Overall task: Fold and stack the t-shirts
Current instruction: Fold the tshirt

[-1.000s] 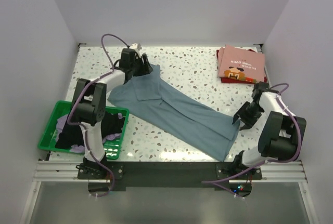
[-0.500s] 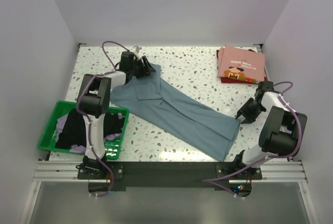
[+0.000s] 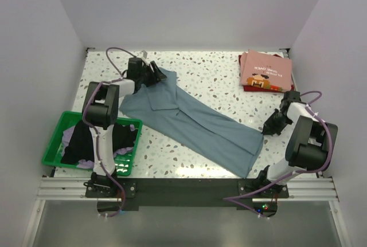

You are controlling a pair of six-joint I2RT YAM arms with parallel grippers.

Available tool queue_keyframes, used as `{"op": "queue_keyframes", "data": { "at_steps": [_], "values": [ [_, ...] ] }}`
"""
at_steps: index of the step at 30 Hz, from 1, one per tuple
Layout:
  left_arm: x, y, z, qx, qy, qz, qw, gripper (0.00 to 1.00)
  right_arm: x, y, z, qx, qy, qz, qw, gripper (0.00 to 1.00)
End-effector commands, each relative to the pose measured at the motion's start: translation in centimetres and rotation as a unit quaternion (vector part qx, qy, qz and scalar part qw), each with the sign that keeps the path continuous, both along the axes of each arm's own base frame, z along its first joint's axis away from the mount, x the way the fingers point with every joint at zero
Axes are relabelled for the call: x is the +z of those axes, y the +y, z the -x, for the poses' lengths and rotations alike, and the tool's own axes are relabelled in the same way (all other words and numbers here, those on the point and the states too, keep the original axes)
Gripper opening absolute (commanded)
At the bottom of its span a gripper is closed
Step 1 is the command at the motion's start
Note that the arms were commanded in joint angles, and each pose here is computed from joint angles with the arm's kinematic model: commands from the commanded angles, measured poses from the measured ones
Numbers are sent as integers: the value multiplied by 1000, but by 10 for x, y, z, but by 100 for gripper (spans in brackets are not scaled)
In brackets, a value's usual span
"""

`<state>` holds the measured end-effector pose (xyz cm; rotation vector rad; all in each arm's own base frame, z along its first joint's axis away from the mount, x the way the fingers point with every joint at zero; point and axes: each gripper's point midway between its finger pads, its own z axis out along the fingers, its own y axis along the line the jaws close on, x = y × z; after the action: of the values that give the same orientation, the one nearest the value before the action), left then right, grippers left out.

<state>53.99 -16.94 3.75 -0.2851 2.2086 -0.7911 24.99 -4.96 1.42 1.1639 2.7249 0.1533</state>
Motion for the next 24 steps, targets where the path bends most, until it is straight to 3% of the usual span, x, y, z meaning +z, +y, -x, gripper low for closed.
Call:
{"op": "queue_keyframes", "data": {
  "at_steps": [1, 8, 14, 24],
  "values": [
    [-23, 26, 8, 46, 33, -21, 998, 63, 10, -14, 1, -10, -2, 37, 999, 4],
    [-28, 39, 16, 85, 53, -30, 994, 63, 48, -27, 29, -73, 12, 97, 993, 1],
    [-29, 40, 14, 88, 54, -32, 994, 63, 41, -24, 42, -78, 22, 97, 992, 0],
    [-15, 37, 14, 75, 44, -33, 996, 65, 31, -40, 21, -77, 40, 118, 989, 0]
  ]
}}
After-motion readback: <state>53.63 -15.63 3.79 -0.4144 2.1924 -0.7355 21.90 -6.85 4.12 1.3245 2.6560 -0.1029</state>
